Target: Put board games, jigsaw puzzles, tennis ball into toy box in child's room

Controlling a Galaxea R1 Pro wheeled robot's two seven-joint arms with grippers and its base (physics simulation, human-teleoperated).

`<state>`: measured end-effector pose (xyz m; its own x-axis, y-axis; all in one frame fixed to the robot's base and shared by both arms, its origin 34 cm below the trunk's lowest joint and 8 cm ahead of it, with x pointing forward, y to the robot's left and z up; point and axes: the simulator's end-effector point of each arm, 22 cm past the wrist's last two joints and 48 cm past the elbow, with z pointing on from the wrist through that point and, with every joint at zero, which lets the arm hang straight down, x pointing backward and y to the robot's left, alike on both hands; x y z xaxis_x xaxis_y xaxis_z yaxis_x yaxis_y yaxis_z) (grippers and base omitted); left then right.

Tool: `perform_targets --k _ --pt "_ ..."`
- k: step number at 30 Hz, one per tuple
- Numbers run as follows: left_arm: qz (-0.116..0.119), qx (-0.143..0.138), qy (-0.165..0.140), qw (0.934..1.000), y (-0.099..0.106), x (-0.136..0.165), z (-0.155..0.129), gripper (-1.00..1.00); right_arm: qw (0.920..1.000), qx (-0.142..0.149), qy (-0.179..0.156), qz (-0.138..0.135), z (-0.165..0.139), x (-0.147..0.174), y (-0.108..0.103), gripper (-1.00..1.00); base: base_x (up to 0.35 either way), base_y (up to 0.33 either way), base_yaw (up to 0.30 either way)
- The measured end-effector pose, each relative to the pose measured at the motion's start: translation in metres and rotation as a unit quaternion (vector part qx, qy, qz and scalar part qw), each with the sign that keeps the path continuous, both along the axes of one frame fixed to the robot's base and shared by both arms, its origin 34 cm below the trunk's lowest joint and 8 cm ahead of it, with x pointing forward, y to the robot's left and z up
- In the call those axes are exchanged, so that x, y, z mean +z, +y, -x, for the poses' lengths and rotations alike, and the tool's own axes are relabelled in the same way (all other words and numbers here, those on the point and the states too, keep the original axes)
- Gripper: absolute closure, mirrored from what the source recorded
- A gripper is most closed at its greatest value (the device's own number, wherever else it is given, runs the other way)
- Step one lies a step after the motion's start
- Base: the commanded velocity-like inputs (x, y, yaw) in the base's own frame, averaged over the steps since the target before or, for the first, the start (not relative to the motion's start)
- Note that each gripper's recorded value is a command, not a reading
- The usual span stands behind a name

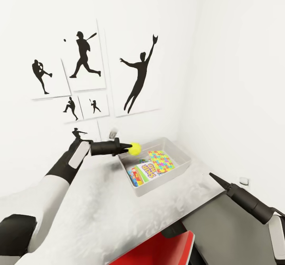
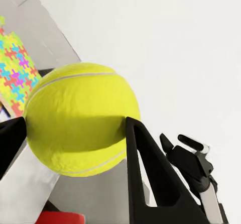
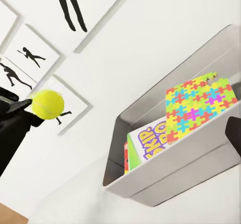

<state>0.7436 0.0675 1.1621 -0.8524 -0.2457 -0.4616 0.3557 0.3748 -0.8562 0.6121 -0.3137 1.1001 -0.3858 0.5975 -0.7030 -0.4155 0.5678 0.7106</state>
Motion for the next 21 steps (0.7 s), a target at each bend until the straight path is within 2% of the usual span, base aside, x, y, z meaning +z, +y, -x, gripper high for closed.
perform_targets --k 4,9,12,14,17,21 --pt "-0.048 0.013 0.034 0.9982 -0.025 -0.027 -0.005 1.0 1.0 0.0 0.0 0.001 0.0 0.0 -0.001 -1.0 0.0 0.0 0.0" --pt "-0.096 0.023 0.052 0.9937 -0.043 -0.047 -0.006 1.0 1.0 0.0 0.0 0.001 0.0 0.0 -0.001 -1.0 0.0 0.0 0.0" --pt "-0.125 0.037 0.055 0.9899 -0.04 -0.052 -0.011 1.0 1.0 0.0 0.0 0.0 0.0 0.0 -0.001 -1.0 0.0 0.0 0.0" --pt "-0.156 0.053 0.057 0.9847 -0.032 -0.056 -0.019 1.0 1.0 -0.001 0.001 0.0 0.0 0.0 -0.001 -1.0 0.0 0.0 0.0" --pt "-0.186 0.071 0.055 0.9785 -0.023 -0.056 -0.028 1.0 1.0 -0.001 0.001 0.0 0.0 0.0 -0.001 -1.0 0.0 0.0 0.0" --pt "-0.205 0.086 0.042 0.974 -0.015 -0.041 -0.042 1.0 1.0 0.002 0.001 -0.002 0.0 -0.001 0.0 -1.0 0.0 0.0 0.0"
